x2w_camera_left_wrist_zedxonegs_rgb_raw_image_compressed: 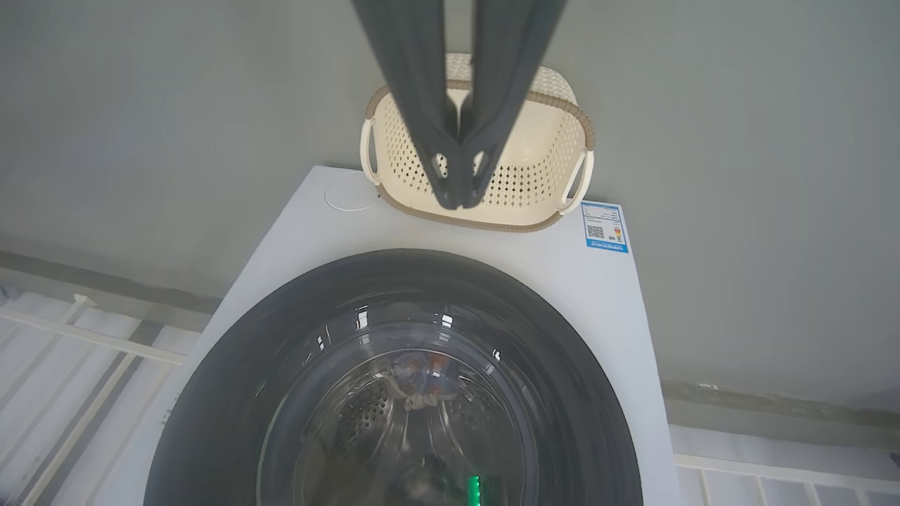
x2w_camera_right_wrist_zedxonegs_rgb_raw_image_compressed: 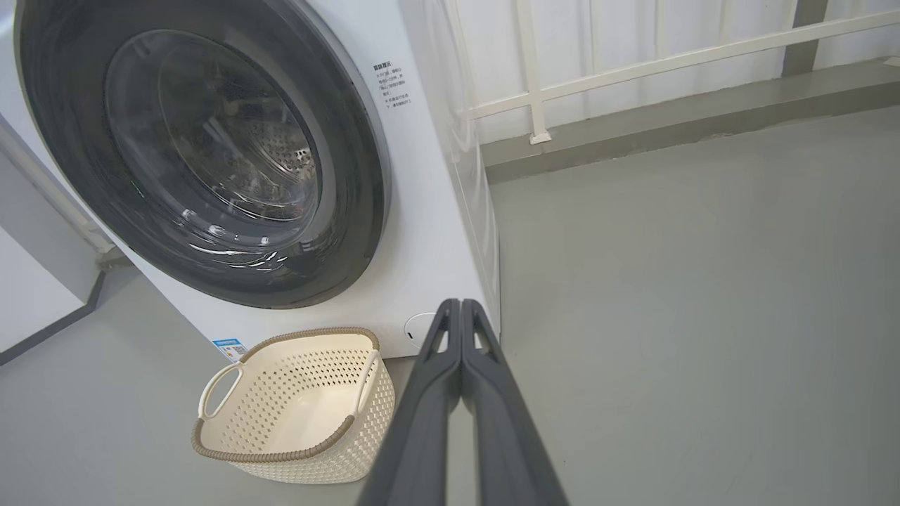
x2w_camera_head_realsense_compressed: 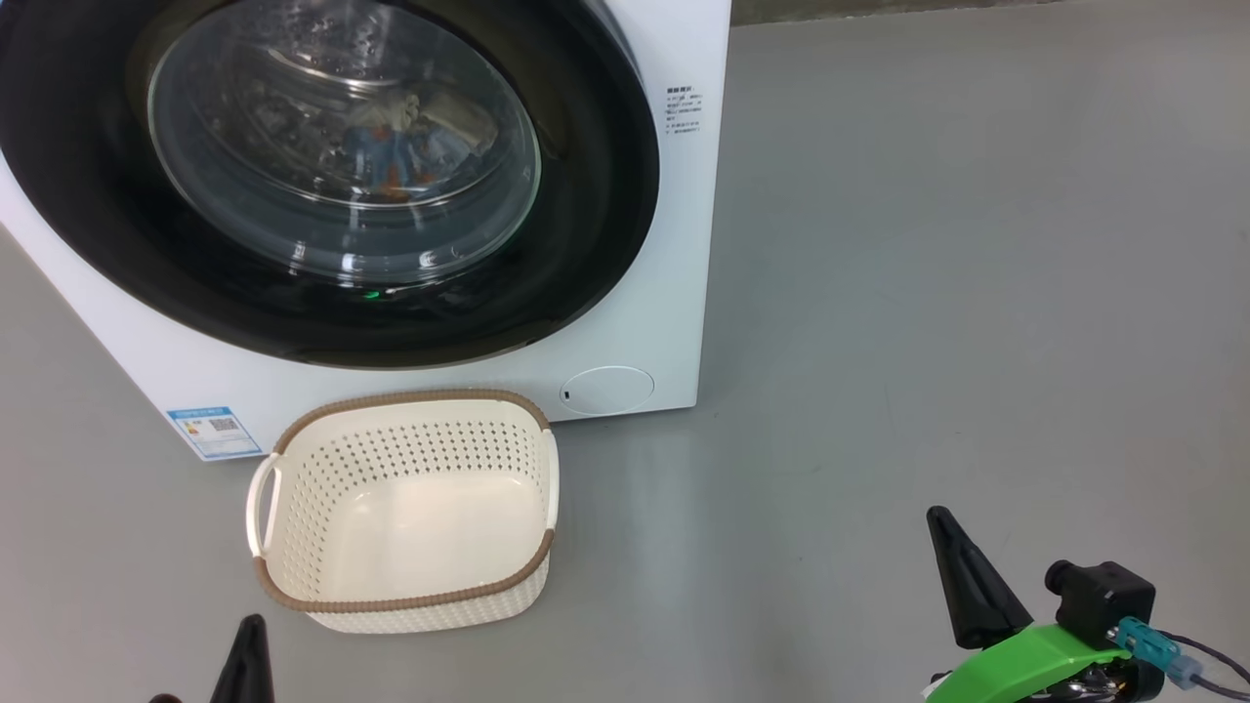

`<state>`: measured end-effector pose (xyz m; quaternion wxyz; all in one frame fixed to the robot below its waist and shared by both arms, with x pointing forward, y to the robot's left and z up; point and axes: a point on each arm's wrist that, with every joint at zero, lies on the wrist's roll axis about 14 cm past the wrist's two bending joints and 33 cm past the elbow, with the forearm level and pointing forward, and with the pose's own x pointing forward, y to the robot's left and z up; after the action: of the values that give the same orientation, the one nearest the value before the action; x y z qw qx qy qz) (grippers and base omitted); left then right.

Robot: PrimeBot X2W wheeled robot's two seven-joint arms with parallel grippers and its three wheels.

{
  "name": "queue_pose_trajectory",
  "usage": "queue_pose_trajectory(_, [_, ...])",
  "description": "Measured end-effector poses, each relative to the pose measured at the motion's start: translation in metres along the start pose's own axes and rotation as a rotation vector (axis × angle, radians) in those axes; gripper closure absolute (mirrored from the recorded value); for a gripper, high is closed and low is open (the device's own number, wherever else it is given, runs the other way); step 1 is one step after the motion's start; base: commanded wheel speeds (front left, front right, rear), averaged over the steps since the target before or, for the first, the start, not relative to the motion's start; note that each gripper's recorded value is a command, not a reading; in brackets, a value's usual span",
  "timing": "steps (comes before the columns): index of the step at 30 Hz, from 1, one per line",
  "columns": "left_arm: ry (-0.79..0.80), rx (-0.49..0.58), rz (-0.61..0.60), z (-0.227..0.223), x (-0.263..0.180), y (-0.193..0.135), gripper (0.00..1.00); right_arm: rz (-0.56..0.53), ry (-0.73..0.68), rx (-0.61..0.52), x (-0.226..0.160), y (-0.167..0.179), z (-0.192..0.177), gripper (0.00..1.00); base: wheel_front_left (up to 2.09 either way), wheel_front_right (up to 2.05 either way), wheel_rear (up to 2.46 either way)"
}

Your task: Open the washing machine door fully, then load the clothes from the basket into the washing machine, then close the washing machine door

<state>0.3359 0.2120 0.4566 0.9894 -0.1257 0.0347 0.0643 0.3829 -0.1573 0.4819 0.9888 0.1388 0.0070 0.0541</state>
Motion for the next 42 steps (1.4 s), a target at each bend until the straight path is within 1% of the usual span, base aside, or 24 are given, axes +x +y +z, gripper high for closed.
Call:
queue_pose_trajectory(24, [0.041,-0.268,0.033,-0.006,0.002,0.002,1.0,-0.083,0.013,0.251,-0.002,-0.017,0.0,1.0,0.0,0.0,0.0])
queue_pose_trajectory(42, [0.061,-0.468,0.042,-0.006,0.008,-0.001,1.0,-0.124,0.013,0.444,-0.004,-0.025,0.001,1.0,0.0,0.0,0.0])
